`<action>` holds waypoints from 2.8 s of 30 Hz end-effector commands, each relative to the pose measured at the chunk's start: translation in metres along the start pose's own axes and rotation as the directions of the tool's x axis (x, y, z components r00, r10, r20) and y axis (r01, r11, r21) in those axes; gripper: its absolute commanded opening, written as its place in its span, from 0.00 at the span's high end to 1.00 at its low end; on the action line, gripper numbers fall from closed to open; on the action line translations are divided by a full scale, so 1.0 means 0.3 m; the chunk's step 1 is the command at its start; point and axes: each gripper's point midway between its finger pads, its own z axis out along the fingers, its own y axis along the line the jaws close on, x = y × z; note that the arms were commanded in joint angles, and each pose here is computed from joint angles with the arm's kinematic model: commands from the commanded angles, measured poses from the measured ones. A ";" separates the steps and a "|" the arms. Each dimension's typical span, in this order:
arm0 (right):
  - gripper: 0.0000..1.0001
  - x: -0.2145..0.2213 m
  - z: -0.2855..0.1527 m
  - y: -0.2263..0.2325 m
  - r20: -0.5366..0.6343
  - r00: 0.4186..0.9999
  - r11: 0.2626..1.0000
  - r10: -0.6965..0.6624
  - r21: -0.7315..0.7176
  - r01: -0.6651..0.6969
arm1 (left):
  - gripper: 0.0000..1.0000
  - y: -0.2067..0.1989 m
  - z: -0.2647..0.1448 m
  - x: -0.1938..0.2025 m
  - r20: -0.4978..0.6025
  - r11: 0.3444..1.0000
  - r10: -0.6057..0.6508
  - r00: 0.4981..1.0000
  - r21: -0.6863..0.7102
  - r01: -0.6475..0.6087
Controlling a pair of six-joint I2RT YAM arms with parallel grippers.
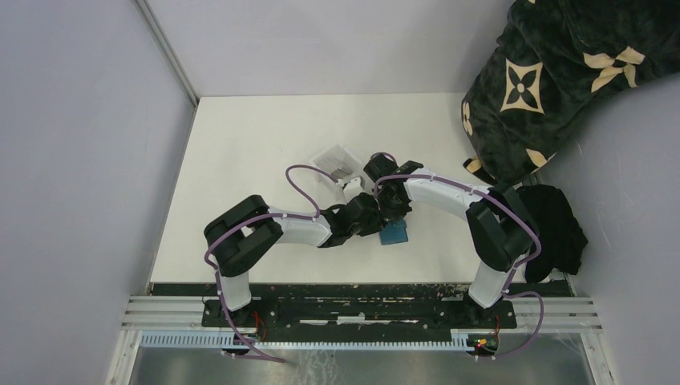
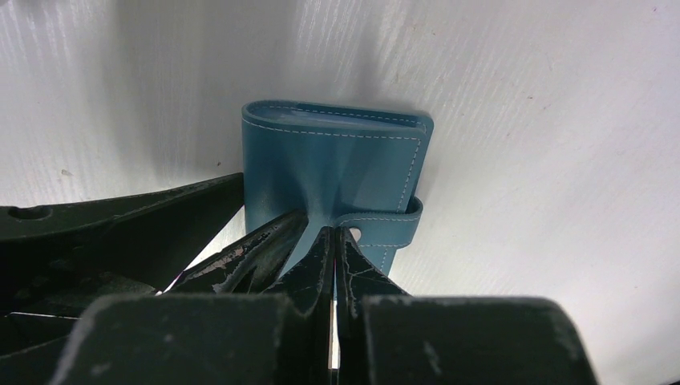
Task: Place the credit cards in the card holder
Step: Close the card holder at the center of the board.
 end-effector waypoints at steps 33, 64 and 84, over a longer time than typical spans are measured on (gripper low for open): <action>0.99 0.041 0.032 -0.046 0.037 0.994 0.994 0.106 0.015 -0.107 | 0.59 0.121 -0.007 0.070 -0.063 0.994 0.048 0.997 -0.093 -0.053; 0.99 0.142 0.112 -0.177 -0.035 0.877 0.860 0.479 -0.181 -0.477 | 0.59 -0.070 -0.009 -0.011 -0.032 0.990 0.138 0.990 0.043 -0.137; 0.99 0.263 0.169 -0.220 -0.121 0.763 0.740 0.635 -0.187 -0.646 | 0.59 -0.153 0.019 -0.017 -0.079 0.975 0.222 0.972 0.050 -0.219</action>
